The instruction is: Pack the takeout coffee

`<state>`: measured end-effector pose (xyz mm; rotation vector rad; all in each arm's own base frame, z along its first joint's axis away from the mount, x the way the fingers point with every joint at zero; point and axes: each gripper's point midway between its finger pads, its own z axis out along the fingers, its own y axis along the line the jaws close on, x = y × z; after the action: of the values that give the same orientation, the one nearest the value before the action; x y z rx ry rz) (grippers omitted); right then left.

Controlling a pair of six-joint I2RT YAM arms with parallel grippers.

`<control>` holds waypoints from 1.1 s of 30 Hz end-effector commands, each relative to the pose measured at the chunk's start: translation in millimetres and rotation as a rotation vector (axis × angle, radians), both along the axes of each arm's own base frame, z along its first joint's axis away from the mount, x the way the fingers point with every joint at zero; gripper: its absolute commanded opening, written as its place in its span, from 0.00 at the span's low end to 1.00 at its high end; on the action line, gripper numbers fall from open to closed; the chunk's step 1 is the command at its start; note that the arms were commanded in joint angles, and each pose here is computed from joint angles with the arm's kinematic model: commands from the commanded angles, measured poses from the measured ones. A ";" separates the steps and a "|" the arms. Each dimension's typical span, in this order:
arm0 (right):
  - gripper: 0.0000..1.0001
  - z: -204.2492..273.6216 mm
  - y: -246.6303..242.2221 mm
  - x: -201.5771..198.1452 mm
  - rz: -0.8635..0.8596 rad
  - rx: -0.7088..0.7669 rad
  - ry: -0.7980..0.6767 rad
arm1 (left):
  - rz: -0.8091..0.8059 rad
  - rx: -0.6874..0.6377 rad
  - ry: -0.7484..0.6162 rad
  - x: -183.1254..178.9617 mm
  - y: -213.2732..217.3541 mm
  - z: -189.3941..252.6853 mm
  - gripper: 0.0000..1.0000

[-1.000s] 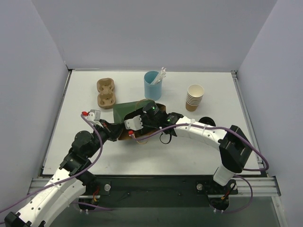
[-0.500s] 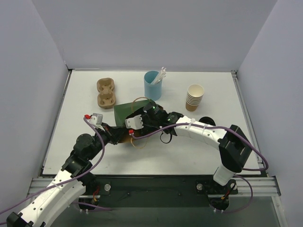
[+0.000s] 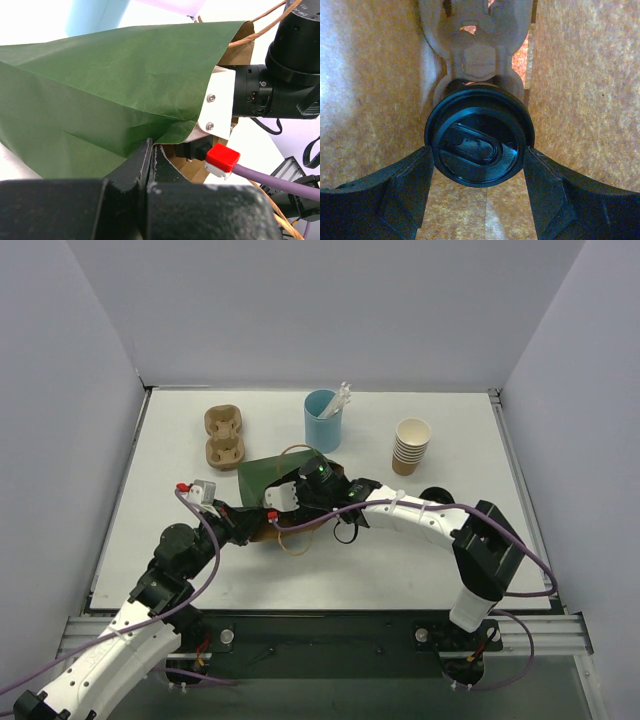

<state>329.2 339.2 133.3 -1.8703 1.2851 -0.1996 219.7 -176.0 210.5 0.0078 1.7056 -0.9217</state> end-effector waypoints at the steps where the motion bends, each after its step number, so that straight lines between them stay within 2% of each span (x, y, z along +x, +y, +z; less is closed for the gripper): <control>1: 0.17 -8.2 -0.7 4.9 -0.049 0.020 0.022 | -0.023 -0.037 -0.036 -3.7 -2.6 18.2 0.00; 14: 0.19 -15.9 -9.0 15.7 -0.151 0.028 0.002 | -0.021 -0.043 -0.028 -7.0 -0.8 17.9 0.00; 20: 0.22 -15.2 -4.0 14.4 -0.136 0.036 0.015 | -0.013 -0.047 -0.018 -4.4 -1.2 17.3 0.00; 25: 0.18 -11.5 1.8 11.5 -0.126 0.053 0.043 | -0.011 -0.065 -0.005 -2.1 -3.2 17.6 0.00; 33: 0.23 -19.8 4.6 1.4 -0.123 0.044 0.103 | -0.003 -0.079 0.006 1.3 -4.4 16.2 0.00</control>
<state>339.7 340.5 125.4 -1.7746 1.3927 -0.2145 221.2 -175.9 209.2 -0.0453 1.7196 -0.9429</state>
